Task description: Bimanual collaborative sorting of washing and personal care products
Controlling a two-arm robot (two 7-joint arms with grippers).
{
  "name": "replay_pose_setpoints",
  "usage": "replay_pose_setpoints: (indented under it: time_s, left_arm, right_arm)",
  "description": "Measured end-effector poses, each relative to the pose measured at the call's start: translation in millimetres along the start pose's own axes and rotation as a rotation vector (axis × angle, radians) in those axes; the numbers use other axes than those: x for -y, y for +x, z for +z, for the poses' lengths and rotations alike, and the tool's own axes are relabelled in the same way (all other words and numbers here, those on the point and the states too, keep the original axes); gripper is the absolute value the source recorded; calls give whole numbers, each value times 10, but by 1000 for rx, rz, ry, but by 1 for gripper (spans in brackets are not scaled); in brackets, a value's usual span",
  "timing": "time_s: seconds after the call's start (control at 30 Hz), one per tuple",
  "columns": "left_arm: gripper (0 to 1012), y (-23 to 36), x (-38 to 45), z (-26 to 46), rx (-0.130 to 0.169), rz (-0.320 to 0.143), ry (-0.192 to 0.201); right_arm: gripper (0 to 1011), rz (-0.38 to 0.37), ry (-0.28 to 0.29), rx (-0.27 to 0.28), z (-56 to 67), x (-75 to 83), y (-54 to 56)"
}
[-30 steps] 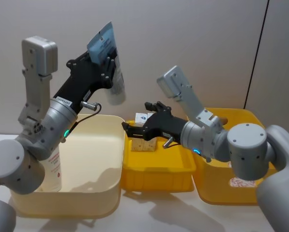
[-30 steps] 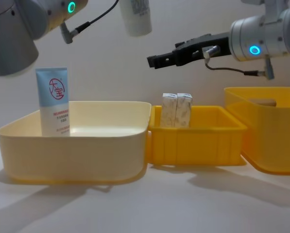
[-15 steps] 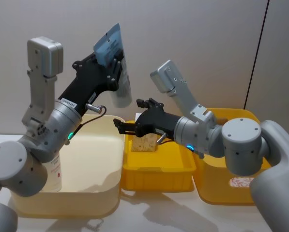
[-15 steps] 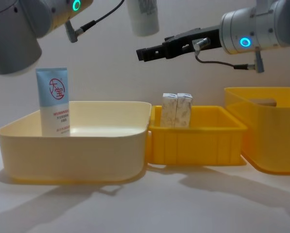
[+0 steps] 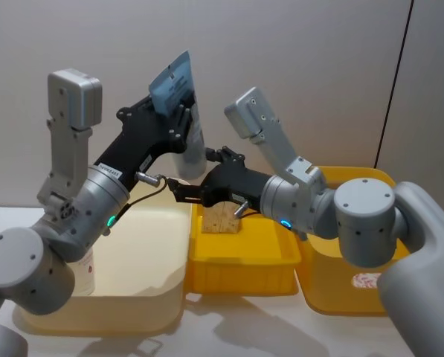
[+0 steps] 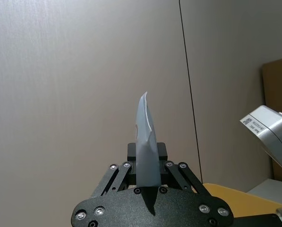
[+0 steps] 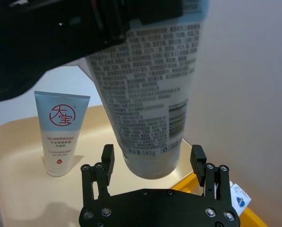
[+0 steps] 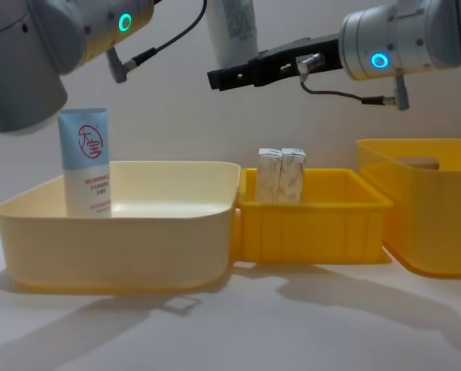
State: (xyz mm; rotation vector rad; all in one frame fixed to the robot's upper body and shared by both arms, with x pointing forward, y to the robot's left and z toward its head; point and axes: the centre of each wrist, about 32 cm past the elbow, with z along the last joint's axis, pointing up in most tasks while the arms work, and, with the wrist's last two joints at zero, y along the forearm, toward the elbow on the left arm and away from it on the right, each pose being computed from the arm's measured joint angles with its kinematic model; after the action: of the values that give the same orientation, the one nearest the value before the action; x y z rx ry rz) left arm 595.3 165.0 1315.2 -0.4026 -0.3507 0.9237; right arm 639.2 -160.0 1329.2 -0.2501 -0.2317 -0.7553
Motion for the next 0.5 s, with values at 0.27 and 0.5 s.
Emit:
replay_pose_setpoints:
  time_s: [0.27,0.5]
  left_arm:
    - [234,-28,10,-34,-14,-9,7]
    - [234,-43,25,-59,-19,-18,18]
  right_arm:
    - [1001,24,-3,2,40,-35,-30]
    - [1001,30,3,4,75,-61,-55]
